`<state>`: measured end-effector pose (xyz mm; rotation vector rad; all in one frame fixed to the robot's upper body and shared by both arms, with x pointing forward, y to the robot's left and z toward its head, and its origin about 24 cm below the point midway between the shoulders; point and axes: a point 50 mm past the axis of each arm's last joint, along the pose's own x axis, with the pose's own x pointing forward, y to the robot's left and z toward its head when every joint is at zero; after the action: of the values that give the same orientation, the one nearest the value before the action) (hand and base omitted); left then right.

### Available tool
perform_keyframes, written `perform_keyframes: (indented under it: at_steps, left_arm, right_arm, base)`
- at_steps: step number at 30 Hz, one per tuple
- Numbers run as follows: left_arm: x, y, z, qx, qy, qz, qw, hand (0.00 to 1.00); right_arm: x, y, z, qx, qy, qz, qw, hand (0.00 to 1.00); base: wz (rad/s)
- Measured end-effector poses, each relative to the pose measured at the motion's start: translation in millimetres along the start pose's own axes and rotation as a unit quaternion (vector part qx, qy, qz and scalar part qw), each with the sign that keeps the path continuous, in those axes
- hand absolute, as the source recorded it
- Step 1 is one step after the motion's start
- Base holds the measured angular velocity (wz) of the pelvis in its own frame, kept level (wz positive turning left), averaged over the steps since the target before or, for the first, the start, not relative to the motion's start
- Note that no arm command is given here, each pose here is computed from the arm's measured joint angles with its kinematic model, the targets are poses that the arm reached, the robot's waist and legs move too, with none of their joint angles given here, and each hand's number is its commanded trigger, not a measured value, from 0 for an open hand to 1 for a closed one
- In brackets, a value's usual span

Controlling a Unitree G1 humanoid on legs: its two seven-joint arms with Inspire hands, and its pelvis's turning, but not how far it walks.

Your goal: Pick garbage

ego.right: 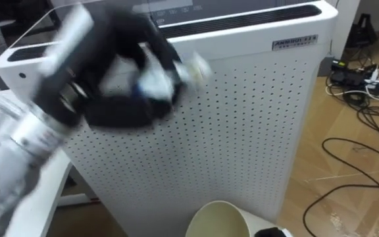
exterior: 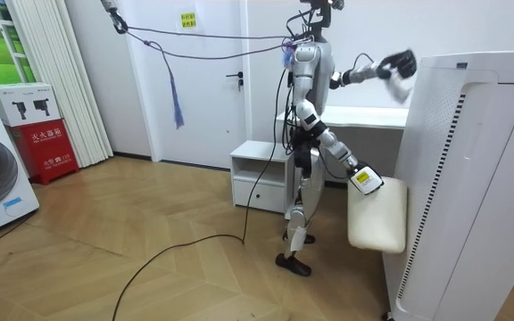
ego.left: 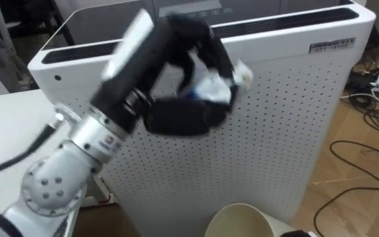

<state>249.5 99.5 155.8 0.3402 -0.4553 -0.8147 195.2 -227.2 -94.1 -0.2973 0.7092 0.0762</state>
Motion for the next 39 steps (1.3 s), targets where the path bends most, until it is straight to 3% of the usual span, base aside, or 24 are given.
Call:
perform_keyframes:
  at_steps: [4,13,22,29,39]
  left_arm:
    - [0.5,-6.6,2,-0.054,-0.018,-0.051,0.997,1.0]
    - [1.5,-24.0,5,-0.105,-0.041,-0.137,0.984,1.0]
    - [-0.4,-30.8,8,-0.119,-0.055,-0.181,0.975,1.0]
    - [-6.2,-32.4,6,-0.124,-0.05,-0.181,0.974,1.0]
    - [-28.5,-18.4,-9,-0.11,-0.004,-0.119,0.987,1.0]
  right_arm:
    - [0,1,2,-0.002,-0.005,0.008,1.0,1.0]
    - [0,5,2,-0.015,-0.003,0.016,1.0,1.0]
    - [0,8,1,-0.02,-0.002,0.024,1.0,1.0]
    - [0,6,3,-0.022,-0.006,0.022,0.999,1.0]
    - [0,2,10,-0.014,-0.021,0.01,1.0,1.0]
  base:
    - [0.0]
    - [0.0]
    - [0.0]
    - [0.0]
    - [0.0]
